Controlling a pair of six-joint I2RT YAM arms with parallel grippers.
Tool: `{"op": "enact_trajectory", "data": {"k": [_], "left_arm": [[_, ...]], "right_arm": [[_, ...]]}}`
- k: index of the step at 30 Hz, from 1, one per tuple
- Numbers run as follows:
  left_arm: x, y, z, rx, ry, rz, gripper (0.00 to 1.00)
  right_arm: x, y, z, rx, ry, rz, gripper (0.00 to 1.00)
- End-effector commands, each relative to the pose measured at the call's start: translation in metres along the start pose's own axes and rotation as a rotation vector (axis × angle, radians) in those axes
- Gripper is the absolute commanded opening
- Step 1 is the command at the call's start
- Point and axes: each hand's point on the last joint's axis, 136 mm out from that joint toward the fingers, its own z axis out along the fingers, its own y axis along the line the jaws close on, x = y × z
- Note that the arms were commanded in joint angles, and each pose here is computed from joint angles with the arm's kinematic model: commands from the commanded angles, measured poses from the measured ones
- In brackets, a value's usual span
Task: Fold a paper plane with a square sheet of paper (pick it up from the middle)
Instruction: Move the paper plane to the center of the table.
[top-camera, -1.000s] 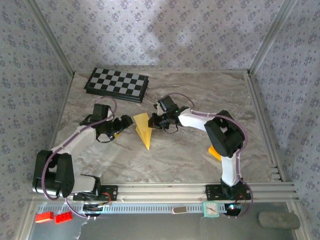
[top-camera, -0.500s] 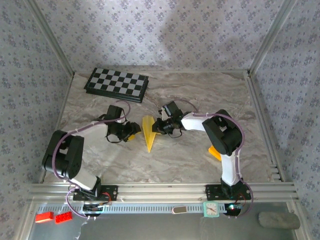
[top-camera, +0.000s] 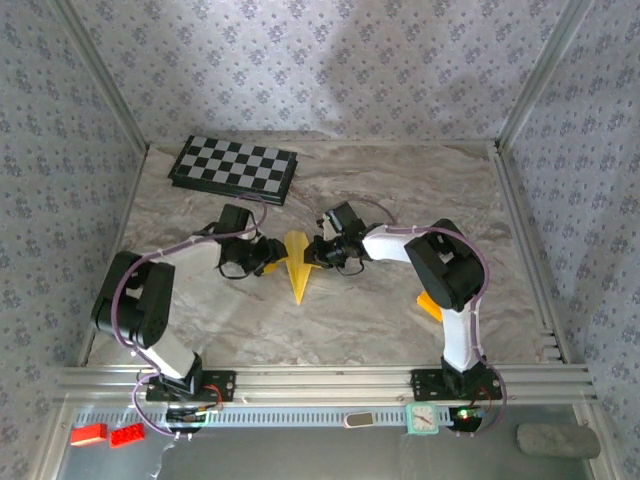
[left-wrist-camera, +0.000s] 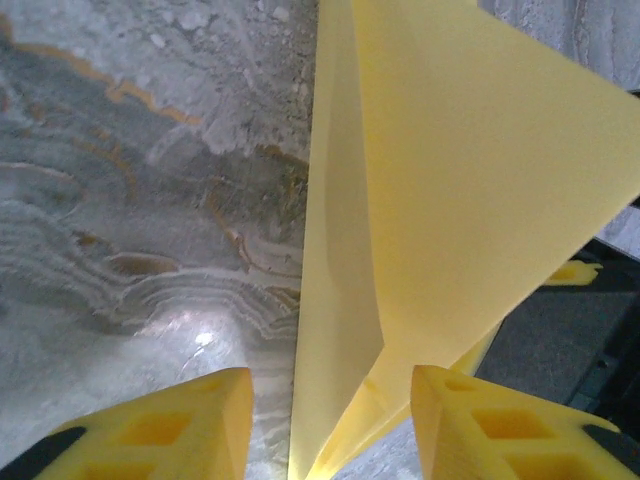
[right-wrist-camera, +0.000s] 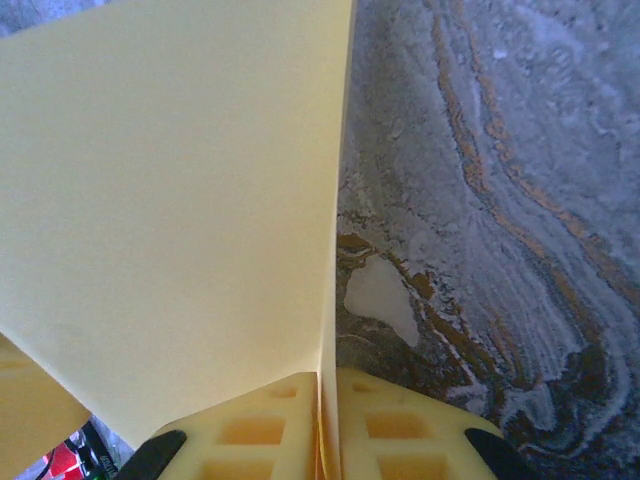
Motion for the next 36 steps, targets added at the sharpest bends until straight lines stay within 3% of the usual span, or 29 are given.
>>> {"op": "enact_trajectory", "data": {"k": [1, 12, 17, 24, 29, 36], "left_arm": [[-0.003, -0.006, 0.004, -0.015, 0.022, 0.006, 0.40], [-0.007, 0.008, 0.013, -0.108, 0.039, -0.010, 0.08], [-0.007, 0.009, 0.013, -0.115, 0.039, -0.003, 0.00], [-0.007, 0.010, 0.012, -0.122, 0.043, 0.003, 0.00], [-0.007, 0.014, 0.011, -0.140, 0.039, -0.005, 0.00], [0.001, 0.026, 0.002, -0.169, 0.003, -0.060, 0.03]], "right_arm": [[0.000, 0.001, 0.000, -0.012, 0.012, 0.003, 0.13], [-0.002, 0.005, -0.007, -0.012, 0.004, -0.004, 0.17], [-0.003, 0.006, -0.012, -0.018, -0.003, -0.004, 0.20], [-0.007, 0.008, -0.019, -0.035, -0.015, -0.005, 0.22], [-0.008, -0.001, -0.019, -0.003, -0.026, 0.009, 0.09], [-0.005, -0.015, -0.022, 0.052, -0.051, 0.030, 0.06]]}}
